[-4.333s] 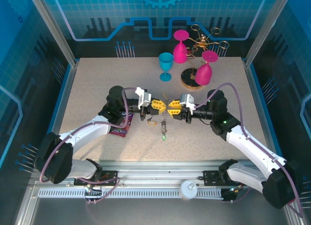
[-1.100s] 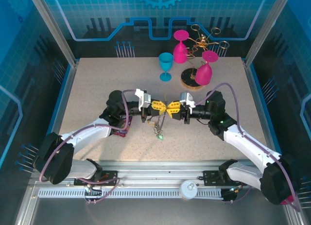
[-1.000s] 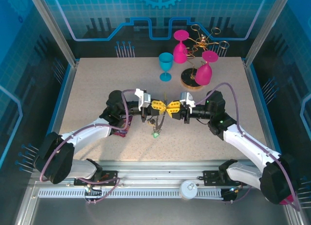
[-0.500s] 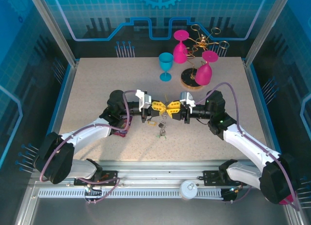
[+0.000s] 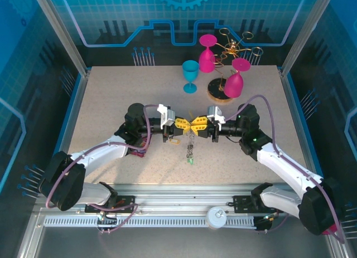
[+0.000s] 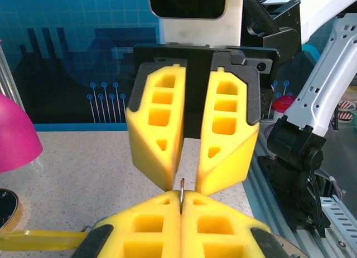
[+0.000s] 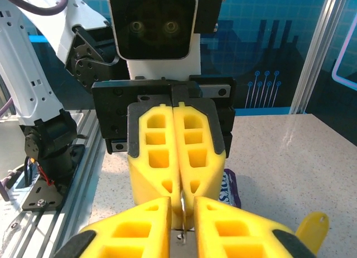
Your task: Put the keys on the keyring
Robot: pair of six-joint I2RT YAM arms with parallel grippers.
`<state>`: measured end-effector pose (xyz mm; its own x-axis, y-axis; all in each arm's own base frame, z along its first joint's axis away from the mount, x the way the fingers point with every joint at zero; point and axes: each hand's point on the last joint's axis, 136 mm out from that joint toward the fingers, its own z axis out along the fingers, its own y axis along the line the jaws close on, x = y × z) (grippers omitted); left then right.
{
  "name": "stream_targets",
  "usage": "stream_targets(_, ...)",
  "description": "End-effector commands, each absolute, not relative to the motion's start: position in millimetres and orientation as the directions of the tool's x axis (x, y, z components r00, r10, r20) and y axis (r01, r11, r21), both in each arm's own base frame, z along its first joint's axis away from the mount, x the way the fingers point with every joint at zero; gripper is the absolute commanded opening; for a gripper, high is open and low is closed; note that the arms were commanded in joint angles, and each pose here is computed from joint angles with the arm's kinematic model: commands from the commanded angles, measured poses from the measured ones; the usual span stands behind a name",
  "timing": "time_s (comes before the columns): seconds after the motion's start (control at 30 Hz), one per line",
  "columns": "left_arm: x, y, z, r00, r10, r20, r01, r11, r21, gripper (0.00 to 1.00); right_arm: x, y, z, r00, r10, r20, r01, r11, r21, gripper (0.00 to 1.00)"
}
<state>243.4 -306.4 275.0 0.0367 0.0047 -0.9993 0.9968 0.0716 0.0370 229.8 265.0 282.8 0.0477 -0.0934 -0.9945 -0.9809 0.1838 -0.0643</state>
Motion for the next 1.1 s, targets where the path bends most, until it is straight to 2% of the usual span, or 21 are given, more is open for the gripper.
stream_targets(0.0, 236.5, -308.8, 288.1, 0.088, -0.021, -0.996, 0.995, 0.038, 0.087, 0.0, 238.2, 258.3, 286.9, 0.08, -0.1, -0.992, -0.968, 0.23, -0.101, 0.24)
stream_targets(0.13, 235.9, -308.9, 288.1, 0.089, -0.021, -0.996, 0.996, 0.033, 0.088, 0.0, 235.4, 254.4, 282.2, 0.077, -0.124, -0.989, -0.966, 0.235, -0.105, 0.26)
stream_targets(0.63, 237.5, -310.8, 289.4, 0.088, -0.031, -0.996, 0.996, 0.025, 0.087, 0.0, 231.3, 265.1, 279.0, 0.035, -0.126, -0.991, -0.985, 0.165, -0.056, 0.19)
stream_targets(0.77, 238.0, -311.8, 289.7, 0.084, -0.033, -0.996, 0.996, 0.019, 0.084, 0.0, 231.9, 269.8, 286.8, 0.05, -0.104, -0.993, -0.988, 0.138, -0.064, 0.12)
stream_targets(0.87, 238.8, -312.1, 290.9, 0.085, -0.035, -0.996, 0.996, 0.019, 0.084, 0.0, 233.6, 272.0, 289.9, 0.057, -0.102, -0.993, -0.989, 0.133, -0.07, 0.0)
stream_targets(0.97, 240.7, -311.8, 288.1, 0.083, -0.017, -0.996, 0.996, 0.033, 0.083, 0.0, 234.7, 270.6, 289.8, 0.062, -0.129, -0.99, -0.986, 0.143, -0.081, 0.0)
stream_targets(1.07, 243.4, -310.9, 279.0, 0.072, 0.044, -0.996, 0.996, 0.051, 0.074, 0.08, 232.8, 268.5, 283.3, 0.059, -0.215, -0.975, -0.985, 0.143, -0.091, 0.0)
